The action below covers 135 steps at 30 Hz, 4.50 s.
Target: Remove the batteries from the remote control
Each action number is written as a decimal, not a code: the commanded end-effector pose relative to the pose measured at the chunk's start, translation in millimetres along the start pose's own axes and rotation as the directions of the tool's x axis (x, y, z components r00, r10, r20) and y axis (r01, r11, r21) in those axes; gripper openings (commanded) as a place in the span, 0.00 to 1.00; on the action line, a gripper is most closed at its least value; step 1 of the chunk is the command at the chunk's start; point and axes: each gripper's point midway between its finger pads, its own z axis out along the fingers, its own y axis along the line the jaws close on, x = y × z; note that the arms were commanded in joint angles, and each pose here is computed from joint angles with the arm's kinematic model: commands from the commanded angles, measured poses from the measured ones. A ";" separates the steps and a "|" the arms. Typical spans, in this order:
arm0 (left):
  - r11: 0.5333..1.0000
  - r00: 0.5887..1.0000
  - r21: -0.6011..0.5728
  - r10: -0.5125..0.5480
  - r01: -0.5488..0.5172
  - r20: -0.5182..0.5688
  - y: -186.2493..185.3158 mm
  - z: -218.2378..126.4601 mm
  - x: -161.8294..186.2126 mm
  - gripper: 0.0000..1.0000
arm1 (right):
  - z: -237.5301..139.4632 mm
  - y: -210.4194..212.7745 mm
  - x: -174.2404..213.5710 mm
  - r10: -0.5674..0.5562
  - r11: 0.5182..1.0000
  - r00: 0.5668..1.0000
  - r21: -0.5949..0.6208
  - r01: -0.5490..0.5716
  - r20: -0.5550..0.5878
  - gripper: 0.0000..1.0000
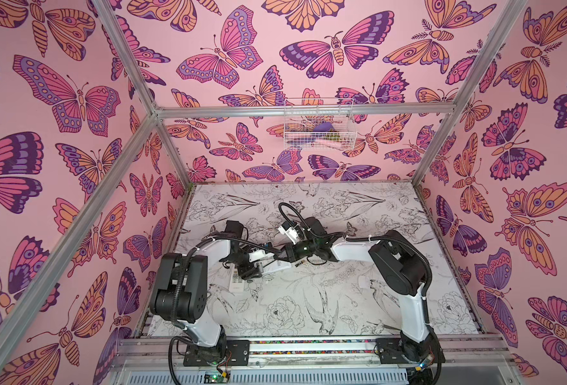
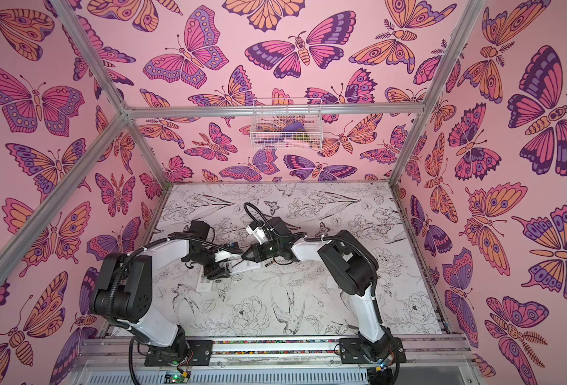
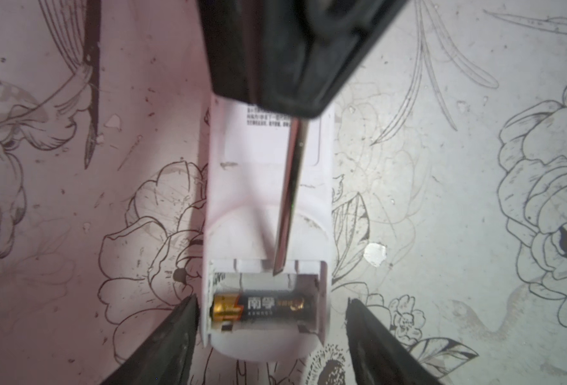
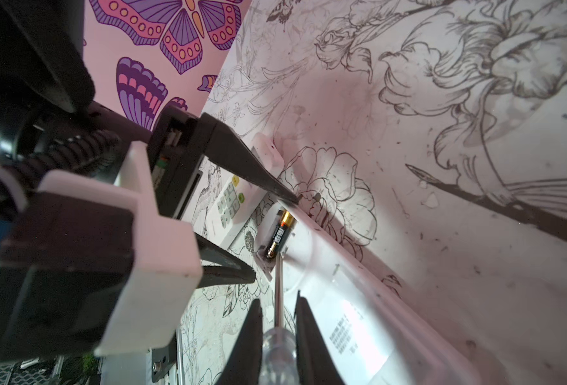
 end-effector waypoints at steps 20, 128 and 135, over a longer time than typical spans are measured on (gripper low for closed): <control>0.995 0.996 0.047 0.082 -0.084 0.035 -4.5 5.4 1.5 0.63 | 11.9 21.5 -14.3 0.115 0.972 0.993 0.207 -0.110 -0.015 0.00; 0.975 0.999 -0.221 -0.016 0.022 0.028 11.1 -36.9 -33.1 0.02 | 2.7 -28.3 -9.1 0.338 0.941 0.940 -0.010 -0.338 0.054 0.00; 0.977 0.994 -0.206 -0.025 0.046 0.107 3.4 -58.9 -61.9 0.02 | -34.9 -16.4 -23.2 0.305 0.951 0.943 -0.001 -0.308 0.136 0.00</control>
